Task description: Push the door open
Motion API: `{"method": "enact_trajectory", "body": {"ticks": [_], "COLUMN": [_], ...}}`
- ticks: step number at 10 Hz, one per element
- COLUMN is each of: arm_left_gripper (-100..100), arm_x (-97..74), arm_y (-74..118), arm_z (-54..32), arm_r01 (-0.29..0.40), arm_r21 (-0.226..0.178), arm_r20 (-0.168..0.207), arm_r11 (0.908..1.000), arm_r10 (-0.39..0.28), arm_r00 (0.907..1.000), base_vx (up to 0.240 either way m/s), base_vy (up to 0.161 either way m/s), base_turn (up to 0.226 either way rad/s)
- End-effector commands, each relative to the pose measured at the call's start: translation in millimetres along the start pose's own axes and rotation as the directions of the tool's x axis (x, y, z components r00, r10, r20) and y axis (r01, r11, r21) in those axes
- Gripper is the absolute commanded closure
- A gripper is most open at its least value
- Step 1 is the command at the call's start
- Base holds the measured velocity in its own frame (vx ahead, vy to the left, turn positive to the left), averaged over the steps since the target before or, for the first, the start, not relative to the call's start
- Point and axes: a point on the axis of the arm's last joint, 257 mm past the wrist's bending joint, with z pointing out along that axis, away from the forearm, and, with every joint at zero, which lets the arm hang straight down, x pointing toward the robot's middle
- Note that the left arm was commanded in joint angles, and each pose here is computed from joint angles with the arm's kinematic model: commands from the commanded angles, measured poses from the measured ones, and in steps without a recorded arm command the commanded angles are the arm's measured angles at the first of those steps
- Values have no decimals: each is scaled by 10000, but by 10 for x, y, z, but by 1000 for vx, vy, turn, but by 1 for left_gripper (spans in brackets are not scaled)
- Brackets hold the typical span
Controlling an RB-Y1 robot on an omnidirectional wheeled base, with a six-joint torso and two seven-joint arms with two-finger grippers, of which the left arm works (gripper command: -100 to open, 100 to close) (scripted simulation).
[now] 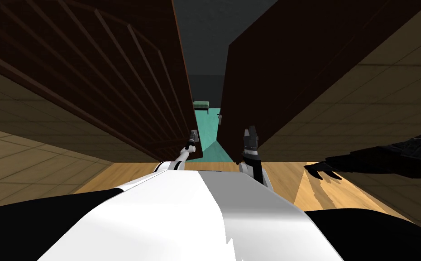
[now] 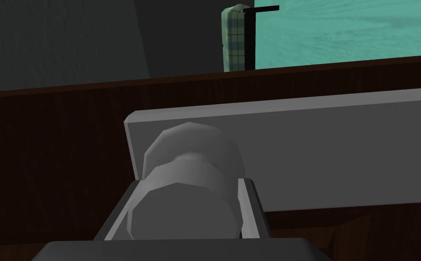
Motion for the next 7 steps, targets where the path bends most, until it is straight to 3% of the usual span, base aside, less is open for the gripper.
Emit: {"method": "enact_trajectory", "body": {"ticks": [1,2,4,6,7], "arm_left_gripper": [100,100,100,100,-100], "arm_x": [-157,-272,-272,-458,-394], "arm_y": [-50,-71,-71,-104,-48], "arm_z": [-10,5,5,25,-4], "arm_r01": [-95,-179,-179,-298,-202], "arm_r21": [158,193,193,239,118], "arm_r20": [256,476,476,861,751], "arm_r11": [9998,9997,9997,9993,9997], "arm_r10": [91,170,170,277,193], "arm_r00": [9996,9987,9987,9959,9970], "base_vx": [119,131,80,149,-32], "base_vy": [-25,-35,-28,-22,-94], "base_turn": [25,58,41,146,105]}}
